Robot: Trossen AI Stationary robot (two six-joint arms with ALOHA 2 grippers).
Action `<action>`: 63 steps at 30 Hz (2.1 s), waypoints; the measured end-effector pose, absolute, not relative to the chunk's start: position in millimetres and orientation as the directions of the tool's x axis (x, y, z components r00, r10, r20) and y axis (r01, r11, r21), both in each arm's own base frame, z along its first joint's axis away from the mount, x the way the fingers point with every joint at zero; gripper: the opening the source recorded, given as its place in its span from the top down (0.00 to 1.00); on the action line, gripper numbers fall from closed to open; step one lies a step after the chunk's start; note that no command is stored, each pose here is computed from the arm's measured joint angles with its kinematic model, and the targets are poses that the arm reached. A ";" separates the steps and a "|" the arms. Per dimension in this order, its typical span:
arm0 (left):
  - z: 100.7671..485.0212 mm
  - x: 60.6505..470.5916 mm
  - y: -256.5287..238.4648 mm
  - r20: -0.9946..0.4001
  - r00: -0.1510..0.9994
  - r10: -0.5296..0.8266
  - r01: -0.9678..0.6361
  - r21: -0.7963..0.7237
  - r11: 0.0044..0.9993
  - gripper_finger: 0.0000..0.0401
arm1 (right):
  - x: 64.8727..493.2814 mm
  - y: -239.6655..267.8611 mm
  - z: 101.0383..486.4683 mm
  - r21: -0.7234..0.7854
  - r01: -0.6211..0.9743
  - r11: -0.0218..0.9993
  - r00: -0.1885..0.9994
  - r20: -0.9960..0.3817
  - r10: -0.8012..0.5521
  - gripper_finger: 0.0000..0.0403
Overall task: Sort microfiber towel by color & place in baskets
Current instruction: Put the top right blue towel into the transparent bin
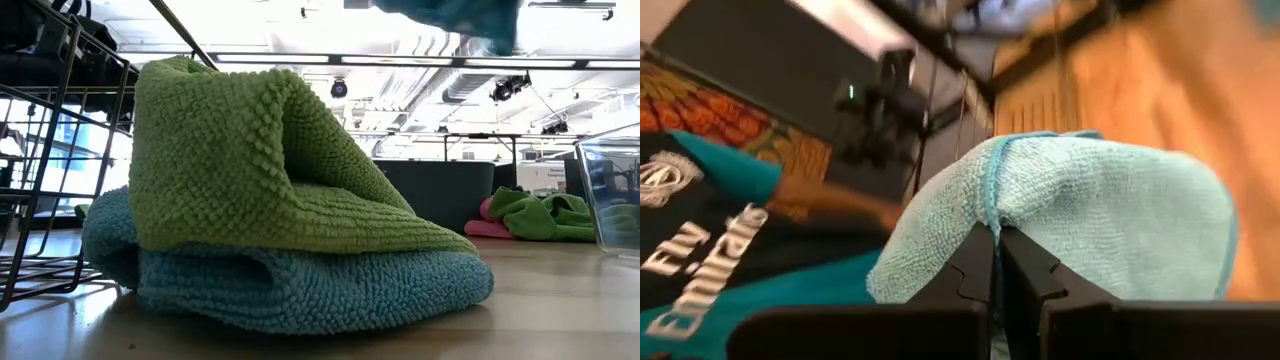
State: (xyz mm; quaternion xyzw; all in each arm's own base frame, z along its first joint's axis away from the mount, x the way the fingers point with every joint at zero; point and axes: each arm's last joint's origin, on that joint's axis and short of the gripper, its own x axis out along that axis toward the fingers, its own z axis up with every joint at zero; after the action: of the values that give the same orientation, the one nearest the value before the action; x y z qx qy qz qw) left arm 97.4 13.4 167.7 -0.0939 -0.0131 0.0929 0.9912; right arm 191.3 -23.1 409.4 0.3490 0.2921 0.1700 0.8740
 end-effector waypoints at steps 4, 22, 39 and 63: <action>167.7 97.5 13.4 0.009 0.982 0.187 -0.182 -0.188 0.965 1.00 | 173.5 -2.3 407.4 0.735 -0.003 0.678 0.721 -0.468 0.511 1.00; 167.7 97.5 13.4 0.008 0.982 0.187 -0.182 -0.188 0.965 1.00 | 88.6 39.8 396.1 0.724 0.428 0.540 0.419 -0.689 0.592 1.00; 167.8 97.4 13.4 0.008 0.982 0.187 -0.182 -0.189 0.965 1.00 | 101.9 75.0 348.1 0.457 0.340 0.822 0.121 -0.888 0.443 1.00; 167.8 97.4 13.4 0.009 0.982 0.187 -0.182 -0.188 0.965 1.00 | 167.5 121.2 306.3 0.162 0.097 0.982 0.153 -0.977 0.146 1.00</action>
State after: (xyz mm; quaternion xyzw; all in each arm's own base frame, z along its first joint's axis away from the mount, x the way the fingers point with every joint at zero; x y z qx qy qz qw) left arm 97.4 13.4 167.8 -0.0937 -0.0131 0.0929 0.9912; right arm 167.5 121.2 306.3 0.0934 0.6507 0.0161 0.7534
